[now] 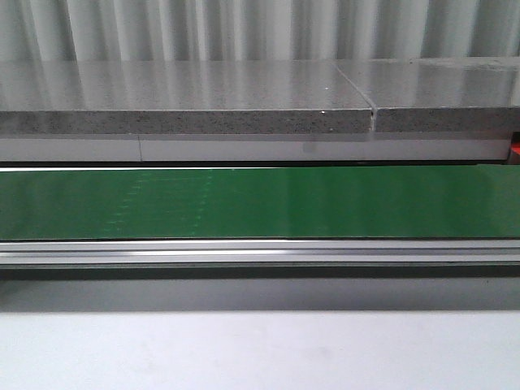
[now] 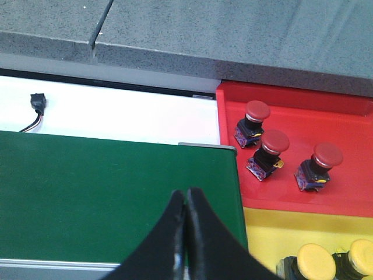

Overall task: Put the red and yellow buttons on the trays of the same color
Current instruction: 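Move the left gripper down toward the remaining red push-button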

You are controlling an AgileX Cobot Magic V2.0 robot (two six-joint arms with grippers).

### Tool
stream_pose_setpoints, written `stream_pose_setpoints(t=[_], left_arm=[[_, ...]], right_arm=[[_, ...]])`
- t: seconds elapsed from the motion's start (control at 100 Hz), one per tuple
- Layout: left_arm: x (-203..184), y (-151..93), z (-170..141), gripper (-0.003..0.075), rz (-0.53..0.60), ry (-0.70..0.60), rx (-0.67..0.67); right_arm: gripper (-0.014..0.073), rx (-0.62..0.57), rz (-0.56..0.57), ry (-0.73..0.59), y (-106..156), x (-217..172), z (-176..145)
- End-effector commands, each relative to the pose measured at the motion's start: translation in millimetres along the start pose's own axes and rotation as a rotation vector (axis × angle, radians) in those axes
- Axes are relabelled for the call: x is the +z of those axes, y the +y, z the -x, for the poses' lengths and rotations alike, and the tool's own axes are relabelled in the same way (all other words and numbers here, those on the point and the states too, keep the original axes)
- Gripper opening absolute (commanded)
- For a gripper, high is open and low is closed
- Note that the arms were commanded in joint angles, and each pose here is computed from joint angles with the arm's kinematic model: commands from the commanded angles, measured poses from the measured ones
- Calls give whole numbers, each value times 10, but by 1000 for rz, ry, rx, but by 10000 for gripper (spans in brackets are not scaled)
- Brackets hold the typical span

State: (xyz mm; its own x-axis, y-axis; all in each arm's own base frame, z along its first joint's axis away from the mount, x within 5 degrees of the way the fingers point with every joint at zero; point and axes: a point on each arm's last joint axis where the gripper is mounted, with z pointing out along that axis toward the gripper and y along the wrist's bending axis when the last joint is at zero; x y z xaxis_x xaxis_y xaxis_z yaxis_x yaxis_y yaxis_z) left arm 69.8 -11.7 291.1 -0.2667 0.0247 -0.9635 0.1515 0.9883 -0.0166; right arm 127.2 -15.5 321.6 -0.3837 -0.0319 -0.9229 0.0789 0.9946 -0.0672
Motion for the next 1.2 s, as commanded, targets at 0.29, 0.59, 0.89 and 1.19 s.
stream_pose_setpoints(t=[0.29, 0.59, 0.89, 1.19], left_arm=[[152, 229, 712, 628, 211, -118, -209], [838, 692, 1106, 628, 360, 23, -419], [1672, 1083, 990, 628, 407, 240, -483], [2331, 1316, 674, 628, 422, 444, -532]], right_arm=[[-67, -11, -18, -107, -20, -45, 152], [-67, -11, -18, -107, -20, -45, 152], [-67, -11, -18, -107, -20, -45, 152], [-67, -11, -18, -107, -20, -45, 152]])
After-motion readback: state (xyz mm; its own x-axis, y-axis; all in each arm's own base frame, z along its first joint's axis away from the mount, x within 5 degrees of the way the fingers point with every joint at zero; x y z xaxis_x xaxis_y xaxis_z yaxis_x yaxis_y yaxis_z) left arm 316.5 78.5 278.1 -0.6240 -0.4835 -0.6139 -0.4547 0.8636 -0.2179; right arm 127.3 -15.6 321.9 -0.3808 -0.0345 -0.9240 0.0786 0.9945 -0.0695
